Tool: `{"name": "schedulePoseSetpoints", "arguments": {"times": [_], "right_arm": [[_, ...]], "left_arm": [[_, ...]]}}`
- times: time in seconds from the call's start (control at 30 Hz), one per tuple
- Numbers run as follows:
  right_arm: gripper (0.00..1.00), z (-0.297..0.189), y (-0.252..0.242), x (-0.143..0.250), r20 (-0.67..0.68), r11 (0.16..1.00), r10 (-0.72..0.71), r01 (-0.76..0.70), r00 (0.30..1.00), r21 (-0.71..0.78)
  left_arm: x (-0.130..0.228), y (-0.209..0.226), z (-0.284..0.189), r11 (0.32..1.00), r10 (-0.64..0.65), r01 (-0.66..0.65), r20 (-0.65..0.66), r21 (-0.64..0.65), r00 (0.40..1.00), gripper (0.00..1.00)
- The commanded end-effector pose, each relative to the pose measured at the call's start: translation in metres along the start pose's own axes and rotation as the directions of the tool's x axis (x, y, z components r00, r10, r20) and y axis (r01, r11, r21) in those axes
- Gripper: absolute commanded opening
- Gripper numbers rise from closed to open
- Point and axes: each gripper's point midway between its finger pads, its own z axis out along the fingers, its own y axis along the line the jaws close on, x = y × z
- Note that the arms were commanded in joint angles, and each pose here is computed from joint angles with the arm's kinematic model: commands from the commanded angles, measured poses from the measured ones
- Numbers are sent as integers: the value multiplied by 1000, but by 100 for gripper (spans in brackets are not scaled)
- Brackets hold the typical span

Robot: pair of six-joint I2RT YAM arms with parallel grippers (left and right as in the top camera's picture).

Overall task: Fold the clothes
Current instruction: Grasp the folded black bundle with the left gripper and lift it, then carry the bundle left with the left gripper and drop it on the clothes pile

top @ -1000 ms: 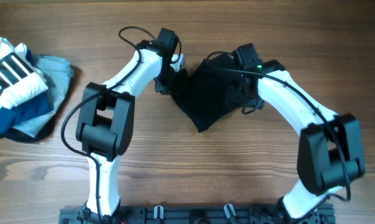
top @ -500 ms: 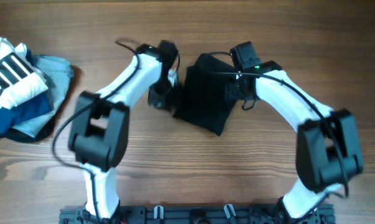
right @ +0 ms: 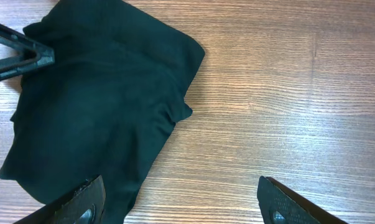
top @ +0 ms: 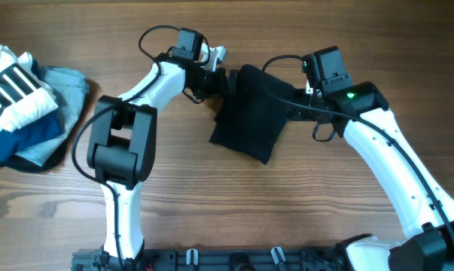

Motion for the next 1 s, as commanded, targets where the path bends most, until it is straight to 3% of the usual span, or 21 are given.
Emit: {"name": "schedulePoseSetpoints", "arguments": {"times": [0.0, 0.03, 0.1, 0.13, 0.2, 0.23, 0.27, 0.43, 0.57, 0.77, 0.97], "right_arm": [[79, 0, -4, -1, 4, 1000, 21, -21, 1000, 16], [79, 0, -4, -1, 4, 1000, 20, -21, 1000, 16], [79, 0, -4, -1, 3, 1000, 20, -20, 1000, 16], [79, 0, -4, 0, 1, 1000, 20, -20, 1000, 17], [79, 0, -4, 1, -3, 1000, 20, -20, 1000, 18], [79, 0, -5, 2, -7, 1000, 19, -19, 1000, 19], [79, 0, -5, 3, -11, 1000, 19, -18, 1000, 20], [79, 0, -6, 5, -21, 1000, 17, -17, 1000, 24], [79, 0, -6, 6, -23, 999, 17, -16, 1000, 28], [79, 0, -7, 6, -24, 999, 17, -16, 1000, 28], [79, 0, -7, 8, -34, 999, 16, -14, 999, 31]], "left_arm": [[42, -8, 35, 996, -27, 39, -155, 75, 988, 94], [52, -18, 44, 995, -14, 31, -187, 90, 982, 85], [61, -30, 52, 995, 16, 5, -208, 98, 978, 81], [63, -36, 55, 995, 30, -8, -213, 103, 977, 69], [63, -37, 58, 995, 42, -22, -206, 97, 978, 29], [59, -36, 58, 995, 44, -27, -194, 93, 980, 15], [55, -35, 57, 995, 48, -31, -180, 96, 982, 6], [9, -19, 7, 999, 40, -39, -31, 19, 999, 4], [-39, 7, -101, 982, 32, 6, 198, -188, 980, 4], [-64, 46, -274, 913, 35, 182, 514, -364, 857, 4], [-44, 110, -417, 825, 16, 409, 740, -389, 672, 4]]}}
